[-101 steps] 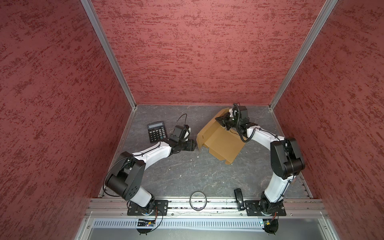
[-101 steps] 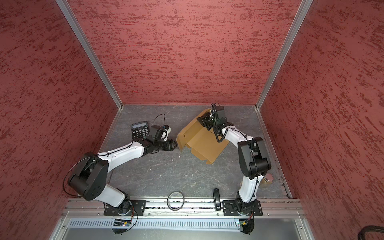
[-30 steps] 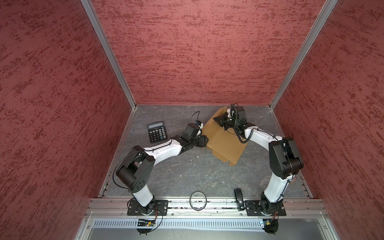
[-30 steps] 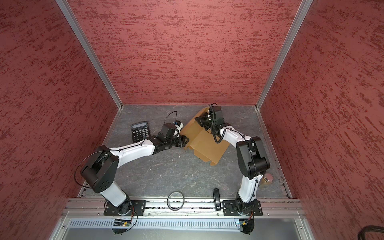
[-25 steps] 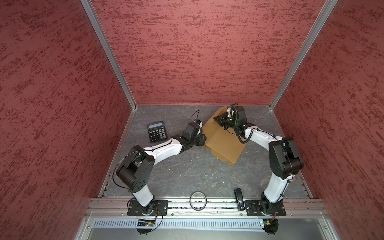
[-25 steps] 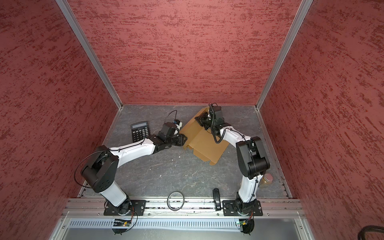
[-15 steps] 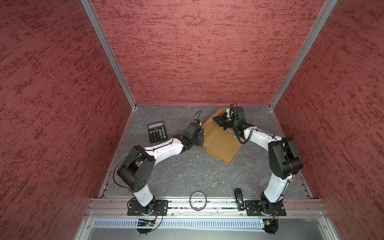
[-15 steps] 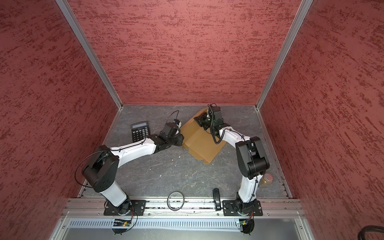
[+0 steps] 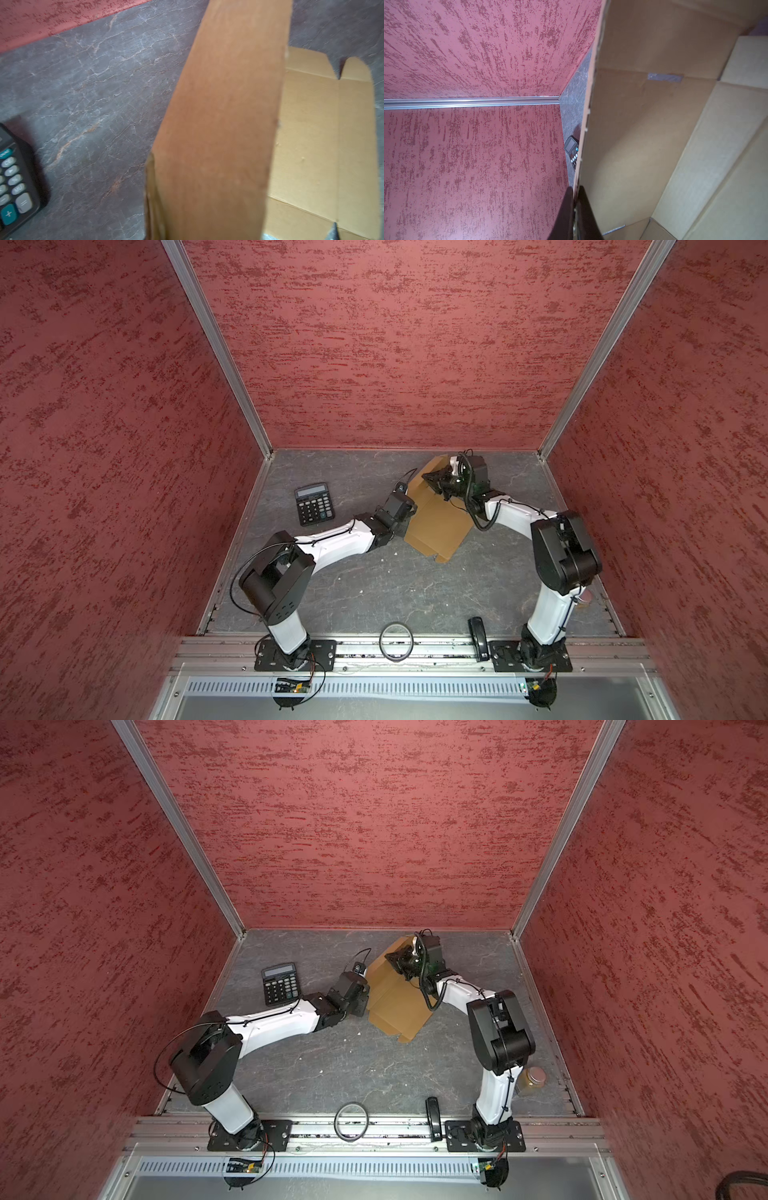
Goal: Fold the paper box
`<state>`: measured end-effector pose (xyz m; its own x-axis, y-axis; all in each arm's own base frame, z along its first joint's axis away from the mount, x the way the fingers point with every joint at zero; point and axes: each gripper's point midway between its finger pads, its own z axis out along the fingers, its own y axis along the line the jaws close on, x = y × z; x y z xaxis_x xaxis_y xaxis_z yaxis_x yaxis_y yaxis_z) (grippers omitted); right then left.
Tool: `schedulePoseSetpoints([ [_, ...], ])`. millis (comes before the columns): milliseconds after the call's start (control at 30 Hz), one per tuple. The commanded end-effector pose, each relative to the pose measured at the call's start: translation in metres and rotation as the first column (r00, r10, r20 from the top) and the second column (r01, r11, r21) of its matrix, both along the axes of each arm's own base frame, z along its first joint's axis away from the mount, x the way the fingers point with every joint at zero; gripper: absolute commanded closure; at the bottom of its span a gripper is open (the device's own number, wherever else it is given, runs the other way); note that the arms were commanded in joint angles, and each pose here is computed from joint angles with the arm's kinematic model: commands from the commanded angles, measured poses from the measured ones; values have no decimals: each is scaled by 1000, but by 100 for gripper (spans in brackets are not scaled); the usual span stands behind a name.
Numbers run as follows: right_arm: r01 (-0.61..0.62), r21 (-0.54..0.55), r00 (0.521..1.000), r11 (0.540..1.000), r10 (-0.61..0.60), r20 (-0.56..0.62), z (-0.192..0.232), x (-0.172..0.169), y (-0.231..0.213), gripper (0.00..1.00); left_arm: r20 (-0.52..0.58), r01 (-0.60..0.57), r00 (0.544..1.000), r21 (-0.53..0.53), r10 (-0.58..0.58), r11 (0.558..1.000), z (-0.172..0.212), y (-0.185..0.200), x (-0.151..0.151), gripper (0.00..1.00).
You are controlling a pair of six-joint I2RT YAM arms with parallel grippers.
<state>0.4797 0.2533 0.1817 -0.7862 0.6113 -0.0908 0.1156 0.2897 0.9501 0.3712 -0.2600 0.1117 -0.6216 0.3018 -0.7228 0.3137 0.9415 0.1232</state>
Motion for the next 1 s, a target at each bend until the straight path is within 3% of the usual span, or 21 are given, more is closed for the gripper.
schedulePoseSetpoints([
  [0,-17,22,1000,1000,16,0,-7,0,6,90,48,7,999,52,-10,999,8,-5,6,76],
  [500,-22,22,1000,1000,23,-15,-16,6,9,81,46,15,999,49,-17,999,4,-7,5,77],
  [800,-22,67,999,998,20,26,-9,13,12,91,20,21,1000,-2,-21,1000,2,-5,5,76],
  [967,-18,107,998,994,12,61,-5,16,14,94,4,18,1000,-34,-18,999,1,1,6,69],
])
